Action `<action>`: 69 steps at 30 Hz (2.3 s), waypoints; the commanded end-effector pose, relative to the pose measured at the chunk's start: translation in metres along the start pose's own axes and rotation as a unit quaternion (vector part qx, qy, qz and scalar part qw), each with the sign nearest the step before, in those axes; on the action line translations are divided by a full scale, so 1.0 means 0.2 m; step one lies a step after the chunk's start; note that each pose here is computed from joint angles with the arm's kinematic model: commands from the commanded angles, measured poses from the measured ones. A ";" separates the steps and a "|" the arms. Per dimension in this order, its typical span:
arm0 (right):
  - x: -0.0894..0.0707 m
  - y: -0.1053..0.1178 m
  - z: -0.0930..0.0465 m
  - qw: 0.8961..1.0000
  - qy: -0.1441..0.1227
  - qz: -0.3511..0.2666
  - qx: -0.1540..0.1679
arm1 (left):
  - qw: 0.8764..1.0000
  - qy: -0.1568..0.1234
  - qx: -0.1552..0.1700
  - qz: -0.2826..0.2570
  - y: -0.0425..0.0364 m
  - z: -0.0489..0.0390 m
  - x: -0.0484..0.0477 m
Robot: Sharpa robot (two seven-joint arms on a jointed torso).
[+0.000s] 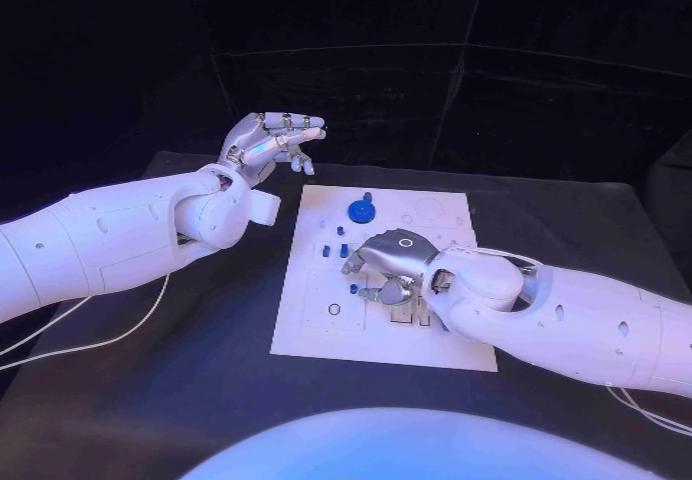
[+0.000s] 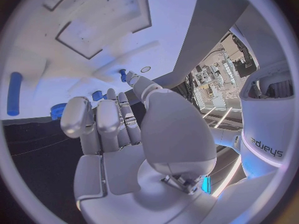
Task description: Assemble the parts on the task board
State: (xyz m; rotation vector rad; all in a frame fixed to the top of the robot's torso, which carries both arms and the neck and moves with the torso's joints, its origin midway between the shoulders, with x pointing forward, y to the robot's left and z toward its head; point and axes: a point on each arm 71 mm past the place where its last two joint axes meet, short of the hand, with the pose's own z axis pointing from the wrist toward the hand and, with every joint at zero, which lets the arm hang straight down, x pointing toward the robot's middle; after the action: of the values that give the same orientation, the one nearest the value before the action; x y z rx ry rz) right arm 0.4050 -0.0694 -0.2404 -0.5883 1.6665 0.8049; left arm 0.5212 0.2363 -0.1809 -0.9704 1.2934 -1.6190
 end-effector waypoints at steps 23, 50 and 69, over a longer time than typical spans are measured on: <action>-0.21 -0.44 -0.31 0.988 0.007 0.006 0.152 | 1.000 0.014 -0.002 -0.010 0.005 0.015 0.031; -0.16 -0.42 -0.22 0.989 0.055 -0.005 0.140 | 1.000 0.017 -0.007 -0.010 0.019 0.017 0.031; -0.18 -0.41 -0.20 0.991 0.031 -0.006 0.128 | 1.000 0.017 -0.010 -0.009 0.019 0.012 0.023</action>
State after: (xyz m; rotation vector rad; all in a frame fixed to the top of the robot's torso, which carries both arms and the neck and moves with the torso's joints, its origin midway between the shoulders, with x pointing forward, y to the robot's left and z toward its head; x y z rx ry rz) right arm 0.4492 -0.1568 -0.2209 -0.4430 1.8211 0.5316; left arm 0.5224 0.2315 -0.1852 -0.9758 1.3278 -1.6325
